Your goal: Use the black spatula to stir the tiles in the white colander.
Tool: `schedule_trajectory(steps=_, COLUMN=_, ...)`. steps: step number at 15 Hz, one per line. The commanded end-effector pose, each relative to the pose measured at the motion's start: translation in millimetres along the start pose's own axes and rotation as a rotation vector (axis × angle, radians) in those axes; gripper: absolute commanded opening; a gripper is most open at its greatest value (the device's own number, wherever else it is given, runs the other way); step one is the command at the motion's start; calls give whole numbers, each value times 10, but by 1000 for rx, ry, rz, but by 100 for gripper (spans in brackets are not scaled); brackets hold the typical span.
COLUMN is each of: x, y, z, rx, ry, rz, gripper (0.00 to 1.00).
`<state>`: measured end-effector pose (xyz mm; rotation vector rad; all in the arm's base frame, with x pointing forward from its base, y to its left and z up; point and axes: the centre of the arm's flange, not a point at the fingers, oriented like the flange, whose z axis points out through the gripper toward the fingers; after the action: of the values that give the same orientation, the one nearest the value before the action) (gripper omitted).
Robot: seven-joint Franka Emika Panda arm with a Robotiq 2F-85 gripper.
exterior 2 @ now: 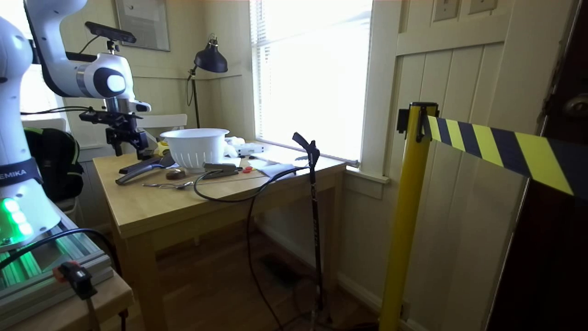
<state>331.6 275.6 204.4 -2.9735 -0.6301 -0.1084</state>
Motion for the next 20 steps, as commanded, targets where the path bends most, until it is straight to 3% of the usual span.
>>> schedule_trajectory(steps=1, x=111, y=-176, z=213, rx=-4, ry=13, rz=23, gripper=100)
schedule_trajectory(steps=13, x=42, y=-283, z=564, rx=-84, ry=13, rz=33, gripper=100)
schedule_trajectory(steps=20, x=9, y=-262, z=659, rx=-121, ry=8, rz=41, gripper=89)
